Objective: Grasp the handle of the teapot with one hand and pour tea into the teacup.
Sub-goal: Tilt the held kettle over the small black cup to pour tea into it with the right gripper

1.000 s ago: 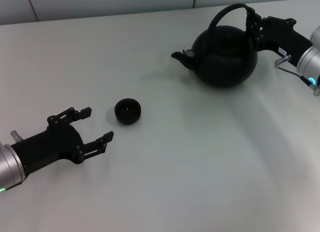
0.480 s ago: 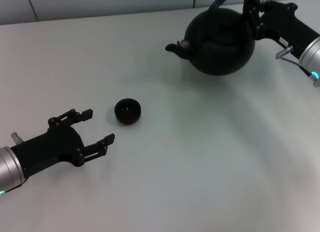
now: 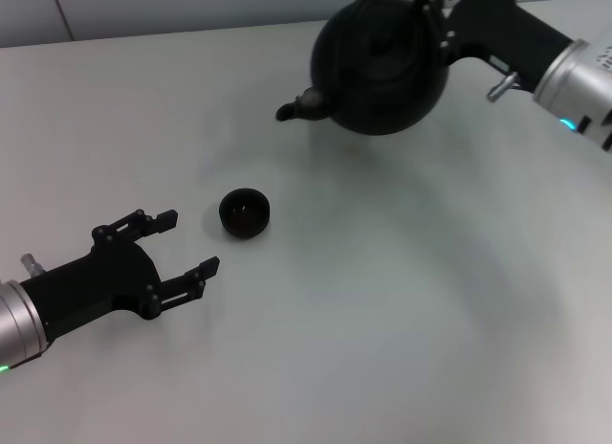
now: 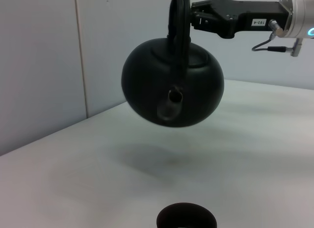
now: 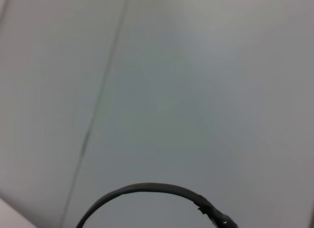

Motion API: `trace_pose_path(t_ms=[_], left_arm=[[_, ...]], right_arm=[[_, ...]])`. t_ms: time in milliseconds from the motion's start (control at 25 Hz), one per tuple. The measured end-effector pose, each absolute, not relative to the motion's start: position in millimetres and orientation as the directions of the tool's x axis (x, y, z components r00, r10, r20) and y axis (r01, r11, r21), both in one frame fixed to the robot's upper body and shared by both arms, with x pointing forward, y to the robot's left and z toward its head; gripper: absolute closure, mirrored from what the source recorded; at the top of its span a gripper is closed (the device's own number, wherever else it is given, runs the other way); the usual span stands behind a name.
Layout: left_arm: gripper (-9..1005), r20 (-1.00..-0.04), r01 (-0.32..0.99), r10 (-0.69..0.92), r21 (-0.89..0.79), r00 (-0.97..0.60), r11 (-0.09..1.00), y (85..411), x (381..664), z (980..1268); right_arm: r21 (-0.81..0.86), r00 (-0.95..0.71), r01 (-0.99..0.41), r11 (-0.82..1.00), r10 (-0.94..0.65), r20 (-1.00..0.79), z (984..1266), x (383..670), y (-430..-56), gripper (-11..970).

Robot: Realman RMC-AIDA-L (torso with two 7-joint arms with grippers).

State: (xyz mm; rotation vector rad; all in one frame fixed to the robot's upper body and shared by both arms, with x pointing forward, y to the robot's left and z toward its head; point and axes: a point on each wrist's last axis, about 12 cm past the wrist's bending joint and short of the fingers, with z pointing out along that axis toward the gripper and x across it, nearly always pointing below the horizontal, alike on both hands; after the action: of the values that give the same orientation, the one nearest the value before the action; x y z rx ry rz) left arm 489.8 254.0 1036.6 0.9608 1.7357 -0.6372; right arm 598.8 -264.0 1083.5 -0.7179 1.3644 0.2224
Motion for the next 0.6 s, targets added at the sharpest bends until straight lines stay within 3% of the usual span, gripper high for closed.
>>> trace_pose_path(t_ms=[600], left_arm=[[194,-0.937,0.829,0.306,0.030,-0.172,0.558,259,493,1039]], right_arm=[[-0.438,0.303,-0.599,0.671,-0.316,-0.899,1096,612,-241,894]])
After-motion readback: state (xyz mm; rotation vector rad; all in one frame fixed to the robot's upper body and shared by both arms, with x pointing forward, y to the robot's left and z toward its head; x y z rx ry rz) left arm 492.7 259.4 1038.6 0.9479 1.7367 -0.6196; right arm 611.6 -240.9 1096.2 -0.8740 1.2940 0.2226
